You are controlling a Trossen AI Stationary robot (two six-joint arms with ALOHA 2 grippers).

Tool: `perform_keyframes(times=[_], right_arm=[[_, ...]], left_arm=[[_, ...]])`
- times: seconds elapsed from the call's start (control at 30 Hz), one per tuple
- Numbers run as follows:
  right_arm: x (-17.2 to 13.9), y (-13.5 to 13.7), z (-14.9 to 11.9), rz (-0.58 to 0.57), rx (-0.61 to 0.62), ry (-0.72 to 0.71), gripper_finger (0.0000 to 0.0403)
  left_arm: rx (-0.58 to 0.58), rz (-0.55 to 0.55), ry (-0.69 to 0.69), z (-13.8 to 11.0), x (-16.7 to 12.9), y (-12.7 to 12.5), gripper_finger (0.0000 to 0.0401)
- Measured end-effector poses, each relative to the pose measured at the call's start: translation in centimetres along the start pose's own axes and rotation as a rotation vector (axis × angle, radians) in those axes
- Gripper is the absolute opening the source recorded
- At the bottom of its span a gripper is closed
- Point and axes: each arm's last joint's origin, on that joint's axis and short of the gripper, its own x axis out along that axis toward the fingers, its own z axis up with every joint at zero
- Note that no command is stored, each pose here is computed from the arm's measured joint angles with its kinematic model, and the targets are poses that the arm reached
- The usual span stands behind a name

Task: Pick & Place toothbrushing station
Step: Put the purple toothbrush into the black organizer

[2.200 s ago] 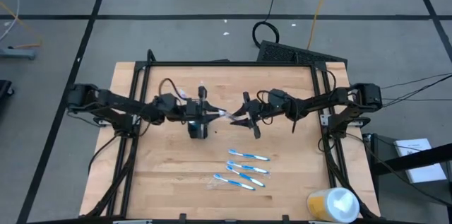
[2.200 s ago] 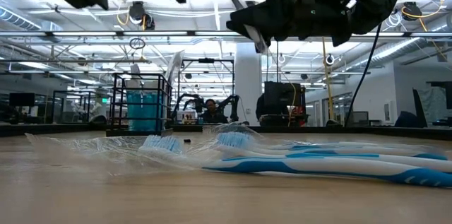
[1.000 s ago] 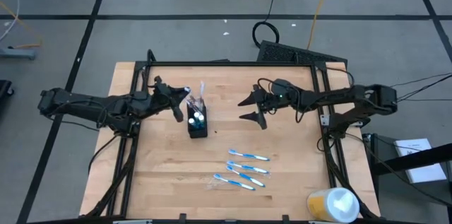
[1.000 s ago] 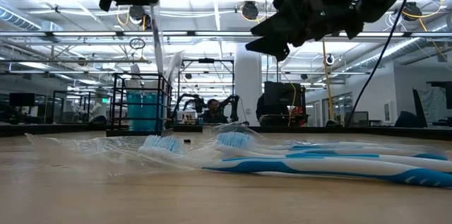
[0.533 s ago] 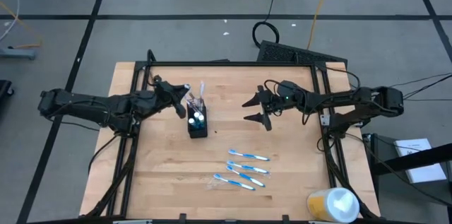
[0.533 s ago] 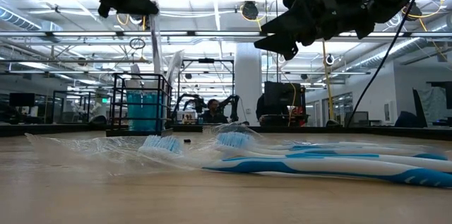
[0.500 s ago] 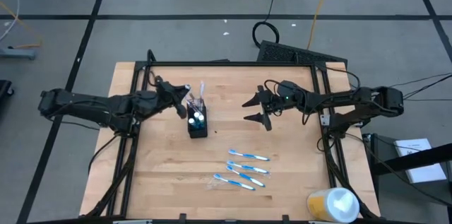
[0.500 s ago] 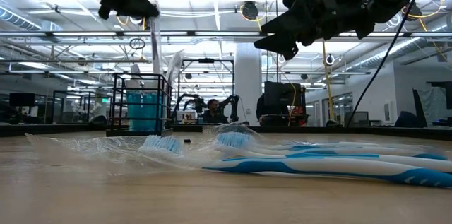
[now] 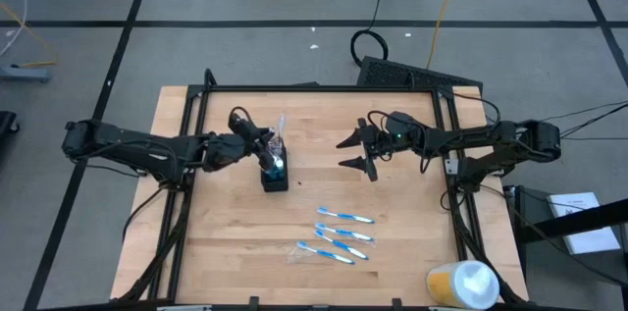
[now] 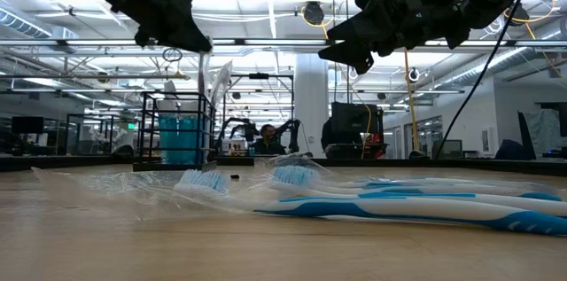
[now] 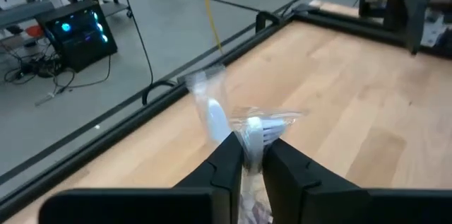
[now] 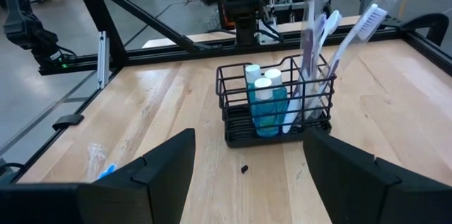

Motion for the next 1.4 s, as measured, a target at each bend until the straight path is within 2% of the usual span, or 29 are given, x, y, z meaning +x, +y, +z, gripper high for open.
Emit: perform_keyframes(times=[0.33,0.6,0.93,1.1,1.4], right_arm=[[0.0,0.0,0.0,0.001,-0.002,-0.005,0.0254],[0.0,0.0,0.1,0.001,-0.002,-0.005,0.0254],[0.0,0.0,0.1,0.001,-0.002,-0.005,0.0254],[0.0,0.0,0.1,0.001,-0.002,-0.005,0.0254],[0.0,0.0,0.1,0.001,-0.002,-0.005,0.0254]], left_arm=[[0.037,0.015,0.051,-1.2,1.4,-0.8,0.0021],[0.034,0.019,0.065,-1.4,1.6,-0.9,0.0068],[0.034,0.019,0.065,-1.4,1.6,-0.9,0.0069],[0.034,0.034,0.060,-1.4,1.6,-0.9,0.0100],[-0.012,0.062,0.079,-1.5,1.9,-0.4,0.0191]])
